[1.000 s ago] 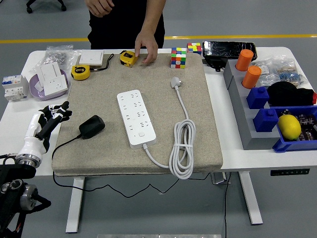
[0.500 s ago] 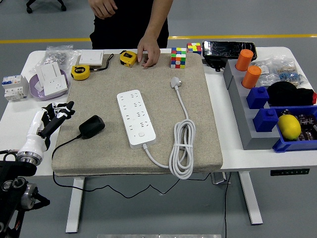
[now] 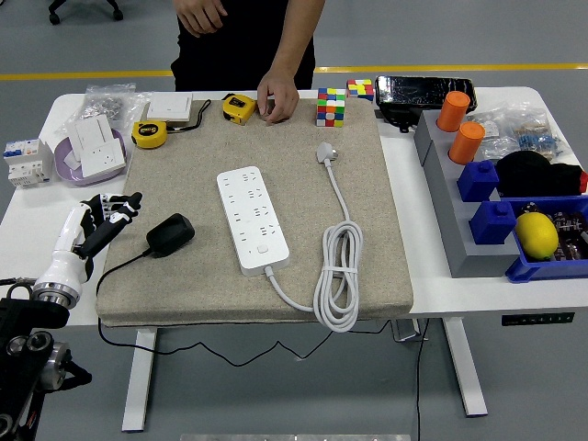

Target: Pick up the plug,place it near the board,insert it into the board,press the button

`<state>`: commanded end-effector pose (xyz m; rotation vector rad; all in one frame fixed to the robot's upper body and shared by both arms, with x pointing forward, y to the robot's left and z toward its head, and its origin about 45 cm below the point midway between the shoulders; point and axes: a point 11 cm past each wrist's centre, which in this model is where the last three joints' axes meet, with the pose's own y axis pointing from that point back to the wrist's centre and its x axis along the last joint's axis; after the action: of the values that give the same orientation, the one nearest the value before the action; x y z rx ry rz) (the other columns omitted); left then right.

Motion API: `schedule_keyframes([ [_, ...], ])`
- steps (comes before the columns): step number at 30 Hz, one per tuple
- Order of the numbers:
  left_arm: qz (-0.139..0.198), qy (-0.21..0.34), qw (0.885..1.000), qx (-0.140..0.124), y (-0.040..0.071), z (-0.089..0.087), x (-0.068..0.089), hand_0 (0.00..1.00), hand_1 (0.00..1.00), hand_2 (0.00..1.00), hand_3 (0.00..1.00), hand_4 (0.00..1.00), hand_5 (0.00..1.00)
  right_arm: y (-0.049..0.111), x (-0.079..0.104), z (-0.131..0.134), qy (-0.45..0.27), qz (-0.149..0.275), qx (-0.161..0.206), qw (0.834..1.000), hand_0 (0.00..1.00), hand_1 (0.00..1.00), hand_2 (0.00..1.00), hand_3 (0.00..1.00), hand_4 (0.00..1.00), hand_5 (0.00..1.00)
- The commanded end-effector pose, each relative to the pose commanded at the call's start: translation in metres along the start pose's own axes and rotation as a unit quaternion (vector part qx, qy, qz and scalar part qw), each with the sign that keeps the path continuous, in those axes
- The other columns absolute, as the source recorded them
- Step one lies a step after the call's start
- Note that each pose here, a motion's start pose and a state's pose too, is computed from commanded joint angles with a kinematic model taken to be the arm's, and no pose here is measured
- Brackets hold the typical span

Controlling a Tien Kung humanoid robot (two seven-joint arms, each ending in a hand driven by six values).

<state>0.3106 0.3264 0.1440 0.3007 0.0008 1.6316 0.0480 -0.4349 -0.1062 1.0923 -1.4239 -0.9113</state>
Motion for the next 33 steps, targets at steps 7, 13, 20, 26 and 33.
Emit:
schedule_keyframes([
  [7, 0.001, -0.011, 1.0, -0.002, 0.0, 0.001, 0.001, 0.645, 0.644, 0.594, 0.54, 0.876, 0.552, 0.0, 0.002, -0.002, -0.008, 0.006, 0.003, 1.0, 0.919, 0.877, 0.863, 0.895, 0.998, 0.991],
  [13, 0.004, -0.018, 1.0, -0.005, -0.001, 0.002, 0.002, 0.646, 0.657, 0.628, 0.563, 0.882, 0.544, 0.0, 0.003, -0.006, -0.013, 0.008, 0.007, 1.0, 0.912, 0.87, 0.853, 0.881, 0.998, 0.992],
  [20, 0.01, -0.022, 1.0, -0.011, -0.001, 0.003, 0.006, 0.688, 0.763, 0.75, 0.688, 0.899, 0.532, 0.0, 0.002, -0.009, -0.014, 0.009, 0.01, 1.0, 0.91, 0.865, 0.849, 0.873, 0.998, 0.991],
  [26, 0.008, -0.021, 1.0, -0.015, -0.001, 0.003, 0.007, 0.858, 0.869, 0.857, 0.843, 0.93, 0.526, 0.0, 0.002, -0.009, -0.013, 0.01, 0.01, 1.0, 0.902, 0.861, 0.843, 0.865, 0.998, 0.988],
  [33, 0.0, 0.035, 0.999, -0.033, -0.001, 0.006, 0.004, 0.998, 0.998, 0.965, 0.93, 0.998, 0.733, 0.0, 0.004, -0.01, -0.012, 0.014, 0.011, 1.0, 0.896, 0.852, 0.841, 0.858, 0.998, 0.988],
])
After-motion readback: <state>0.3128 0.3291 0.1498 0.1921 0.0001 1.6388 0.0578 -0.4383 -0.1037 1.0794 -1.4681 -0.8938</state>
